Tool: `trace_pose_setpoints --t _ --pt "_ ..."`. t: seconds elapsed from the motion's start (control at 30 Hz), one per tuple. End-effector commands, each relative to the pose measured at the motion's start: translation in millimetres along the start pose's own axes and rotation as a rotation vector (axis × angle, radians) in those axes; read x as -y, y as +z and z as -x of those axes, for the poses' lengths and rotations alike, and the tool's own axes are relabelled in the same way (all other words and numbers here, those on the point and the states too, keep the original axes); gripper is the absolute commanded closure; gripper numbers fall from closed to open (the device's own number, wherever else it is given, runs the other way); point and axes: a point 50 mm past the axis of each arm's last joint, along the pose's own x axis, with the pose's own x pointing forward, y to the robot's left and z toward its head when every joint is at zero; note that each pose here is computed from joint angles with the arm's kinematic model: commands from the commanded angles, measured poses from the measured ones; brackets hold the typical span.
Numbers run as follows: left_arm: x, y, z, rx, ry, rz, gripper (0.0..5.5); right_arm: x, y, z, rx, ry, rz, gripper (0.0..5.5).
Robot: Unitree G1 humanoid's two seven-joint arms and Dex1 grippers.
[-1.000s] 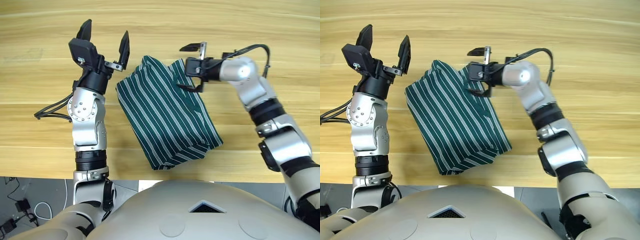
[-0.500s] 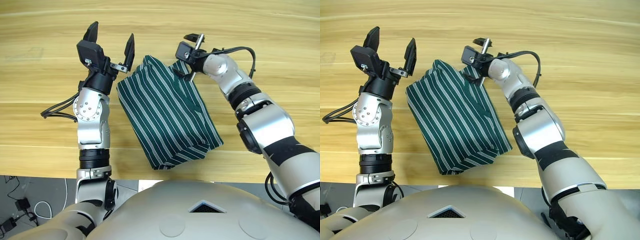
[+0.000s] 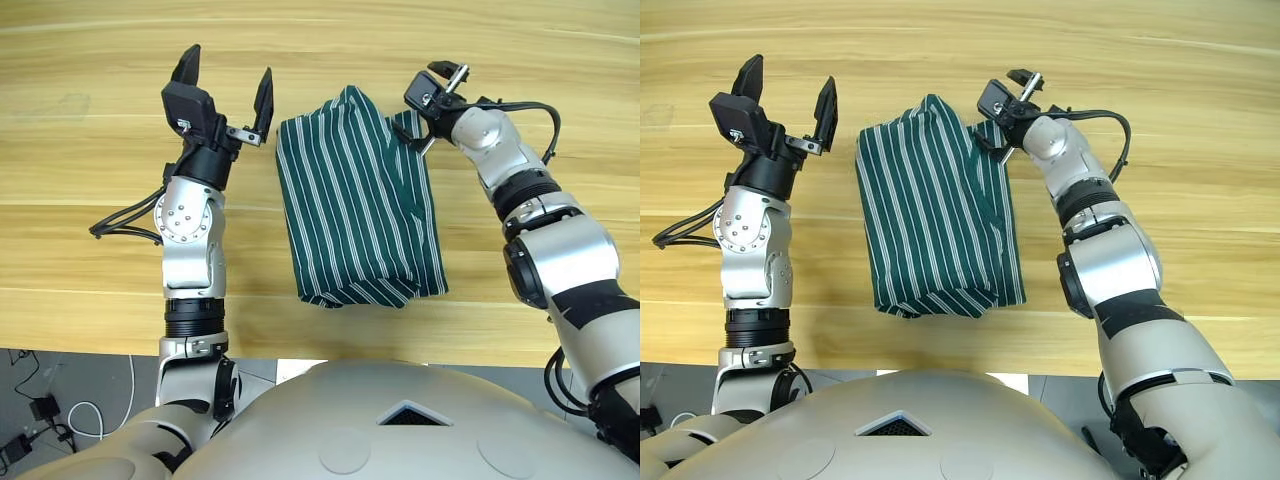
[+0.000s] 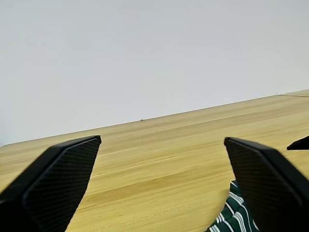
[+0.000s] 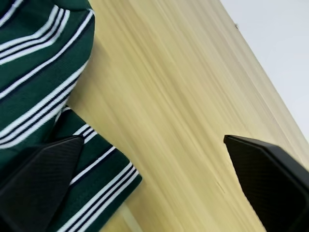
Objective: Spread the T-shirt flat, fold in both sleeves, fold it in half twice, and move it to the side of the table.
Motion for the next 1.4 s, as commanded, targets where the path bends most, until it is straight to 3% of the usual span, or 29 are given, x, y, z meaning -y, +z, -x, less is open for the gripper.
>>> trace_pose_setpoints --t 0.03,0.33,0.5,0.63,0.8,0.87,1.07,1.23,1.4 --pt "1 -1 6 -0.008 0.003 -0.014 0.76 -13 -51 17 -0.152 0.008 -0.078 0.1" --pt "7 -5 7 -0.031 -0.023 -0.018 0.76 -12 -63 30 -0.108 -0.032 -0.133 0.1" --pt "-2 -4 11 -0.044 -0.034 -0.058 0.76 12 -35 37 0.159 -0.188 -0.195 0.1" --pt "-19 10 18 -0.033 -0.085 -0.193 0.76 47 -21 69 0.388 -0.427 -0.165 0.1" --pt "-32 35 38 -0.051 -0.338 -0.531 0.76 69 -22 118 0.502 -0.544 -0.026 0.1" --pt "-27 40 51 -0.103 -0.523 -0.624 0.76 65 -19 132 0.524 -0.491 0.057 0.1" --pt "5 19 94 -0.292 -1.017 -0.793 0.76 3 -41 160 0.4 0.061 0.223 0.1" --pt "8 12 103 -0.287 -1.059 -0.863 0.76 -25 -55 184 0.256 0.441 0.272 0.1" --pt "-10 -3 112 -0.37 -1.04 -0.906 0.76 -32 -58 189 0.202 0.53 0.192 0.1"
